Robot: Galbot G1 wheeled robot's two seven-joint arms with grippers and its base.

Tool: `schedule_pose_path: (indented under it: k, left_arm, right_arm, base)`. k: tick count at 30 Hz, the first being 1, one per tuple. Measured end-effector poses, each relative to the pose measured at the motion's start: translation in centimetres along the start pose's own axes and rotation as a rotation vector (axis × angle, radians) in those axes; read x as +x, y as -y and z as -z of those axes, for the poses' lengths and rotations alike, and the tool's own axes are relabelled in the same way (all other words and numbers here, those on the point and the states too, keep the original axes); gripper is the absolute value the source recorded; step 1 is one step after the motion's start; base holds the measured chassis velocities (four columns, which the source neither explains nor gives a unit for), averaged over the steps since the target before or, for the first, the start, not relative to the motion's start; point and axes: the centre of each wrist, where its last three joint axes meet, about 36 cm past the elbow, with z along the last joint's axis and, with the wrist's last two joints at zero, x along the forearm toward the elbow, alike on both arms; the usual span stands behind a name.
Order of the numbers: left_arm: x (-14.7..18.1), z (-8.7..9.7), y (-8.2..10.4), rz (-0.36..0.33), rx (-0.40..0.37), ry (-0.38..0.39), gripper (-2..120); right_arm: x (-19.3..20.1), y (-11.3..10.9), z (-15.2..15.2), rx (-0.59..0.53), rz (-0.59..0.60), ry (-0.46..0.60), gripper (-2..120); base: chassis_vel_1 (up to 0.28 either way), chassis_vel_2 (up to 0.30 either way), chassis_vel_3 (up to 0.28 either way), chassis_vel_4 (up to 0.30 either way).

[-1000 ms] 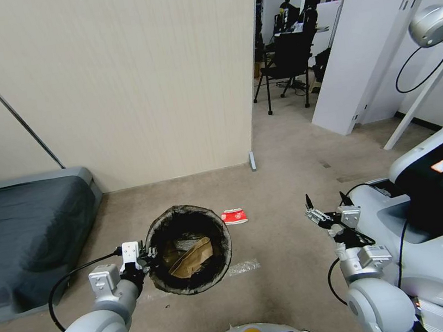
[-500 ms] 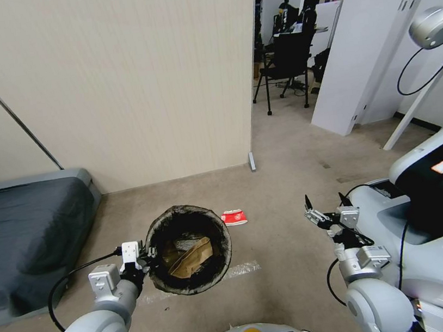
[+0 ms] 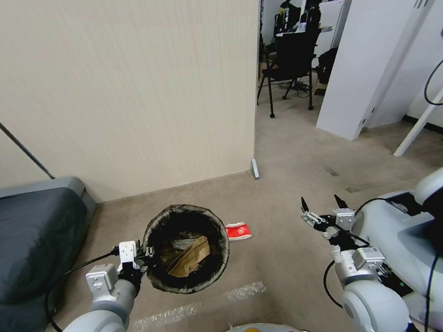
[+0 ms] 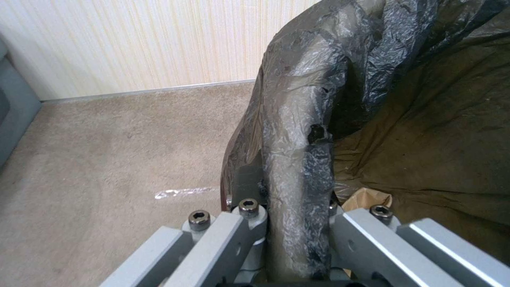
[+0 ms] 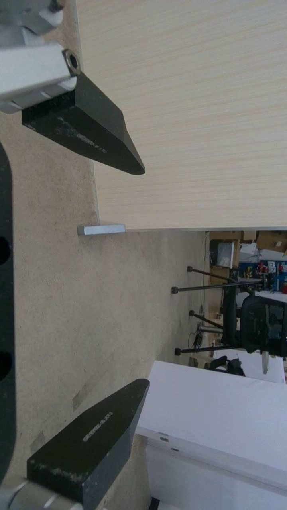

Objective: Pick up the trash bin, then pick up the garbage from the floor and place it into the trash bin.

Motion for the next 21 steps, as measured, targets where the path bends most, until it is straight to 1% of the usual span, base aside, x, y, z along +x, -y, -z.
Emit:
schedule_pose_path:
  k: [7,14,18,19,21]
  left_arm:
    - [0.1,-0.1,0.0,0.003,0.002,-0.005,2]
    - [0.3,-0.4,-0.4,0.033,-0.004,-0.014,2]
    - [0.5,-0.5,-0.8,0.056,-0.015,-0.021,2]
    - [0.5,-0.5,-0.8,0.056,-0.015,-0.021,2]
    - [0.6,-0.6,-0.9,0.055,-0.020,-0.029,2]
  right_arm:
    - [0.0,-0.2,-0.2,-0.005,0.006,-0.006,100]
    - [-1.3,0.1,-0.4,-0.007,0.038,-0.027,100]
    - [-3.4,1.1,-1.1,-0.029,0.100,-0.065,100]
    - [-3.4,1.1,-1.1,-0.029,0.100,-0.065,100]
    - [-4.6,2.0,-2.5,-0.040,0.139,-0.109,100]
  base:
    - [-0.029,0.034,0.034,-0.032]
    - [0.000,0.000,0.000,0.000]
    - [0.000,0.000,0.000,0.000]
    - [0.000,0.000,0.000,0.000]
    - [0.000,0.000,0.000,0.000]
